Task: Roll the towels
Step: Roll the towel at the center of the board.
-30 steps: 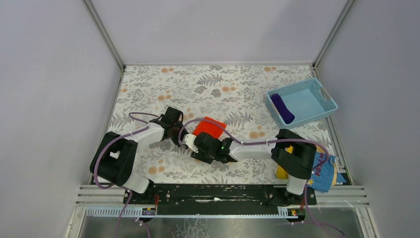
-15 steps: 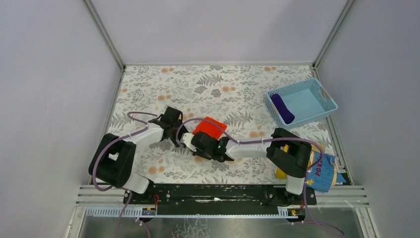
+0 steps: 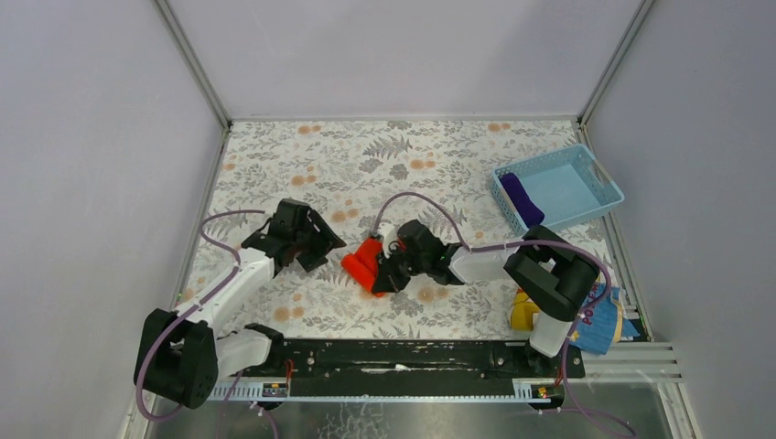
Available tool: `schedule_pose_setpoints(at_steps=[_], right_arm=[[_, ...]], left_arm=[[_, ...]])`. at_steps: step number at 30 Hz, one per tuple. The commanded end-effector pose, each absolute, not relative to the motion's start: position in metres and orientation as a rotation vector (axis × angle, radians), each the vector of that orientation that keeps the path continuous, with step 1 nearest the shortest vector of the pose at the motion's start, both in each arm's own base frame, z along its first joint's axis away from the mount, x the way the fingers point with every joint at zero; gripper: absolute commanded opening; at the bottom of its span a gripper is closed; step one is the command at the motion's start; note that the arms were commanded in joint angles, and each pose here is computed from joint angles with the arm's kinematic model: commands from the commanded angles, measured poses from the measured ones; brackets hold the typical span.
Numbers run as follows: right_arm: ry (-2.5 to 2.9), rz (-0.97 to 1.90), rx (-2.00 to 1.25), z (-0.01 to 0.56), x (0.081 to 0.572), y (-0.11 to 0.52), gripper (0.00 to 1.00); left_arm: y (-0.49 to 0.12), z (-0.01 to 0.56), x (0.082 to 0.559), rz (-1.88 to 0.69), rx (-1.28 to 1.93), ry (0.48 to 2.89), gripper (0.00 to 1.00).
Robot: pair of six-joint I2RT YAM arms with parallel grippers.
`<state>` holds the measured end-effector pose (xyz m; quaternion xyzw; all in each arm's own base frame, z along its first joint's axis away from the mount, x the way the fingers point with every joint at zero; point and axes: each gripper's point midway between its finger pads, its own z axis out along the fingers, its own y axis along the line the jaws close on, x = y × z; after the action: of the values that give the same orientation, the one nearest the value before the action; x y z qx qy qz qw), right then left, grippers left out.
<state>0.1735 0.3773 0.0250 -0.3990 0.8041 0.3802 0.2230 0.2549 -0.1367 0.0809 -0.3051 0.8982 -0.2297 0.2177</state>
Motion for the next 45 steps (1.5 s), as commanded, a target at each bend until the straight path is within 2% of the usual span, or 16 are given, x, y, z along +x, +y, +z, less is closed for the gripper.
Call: schedule_pose_setpoints(at_steps=[1, 10, 16, 25, 30, 34, 40, 45], right_arm=[[2.188, 1.505, -0.85, 0.064, 0.164, 0.387, 0.01], [2.248, 1.887, -0.492, 0.065, 0.182, 0.377, 0.03], [2.333, 1.961, -0.328, 0.052, 0.191, 0.371, 0.04], [2.461, 1.958, -0.26, 0.032, 0.193, 0.371, 0.05], [2.49, 1.904, -0.258, 0.029, 0.198, 0.371, 0.09], [2.528, 1.713, -0.35, 0.029, 0.205, 0.366, 0.25], [2.562, 1.334, -0.498, 0.039, 0.218, 0.345, 0.52], [2.518, 0.971, -0.716, 0.055, 0.217, 0.332, 0.61]], left_arm=[[-0.14, 0.073, 0.232, -0.679, -0.841, 2.552, 0.64], [-0.162, 0.079, 0.236, -0.8, -0.793, 2.562, 0.65], [-0.179, 0.073, 0.245, -0.812, -0.764, 2.588, 0.64], [-0.188, 0.064, 0.266, -0.773, -0.774, 2.571, 0.62], [-0.183, 0.041, 0.266, -0.693, -0.798, 2.62, 0.49], [-0.176, 0.018, 0.262, -0.605, -0.807, 2.666, 0.39], [-0.165, 0.001, 0.257, -0.496, -0.805, 2.705, 0.38], [-0.161, -0.005, 0.253, -0.46, -0.8, 2.73, 0.38]])
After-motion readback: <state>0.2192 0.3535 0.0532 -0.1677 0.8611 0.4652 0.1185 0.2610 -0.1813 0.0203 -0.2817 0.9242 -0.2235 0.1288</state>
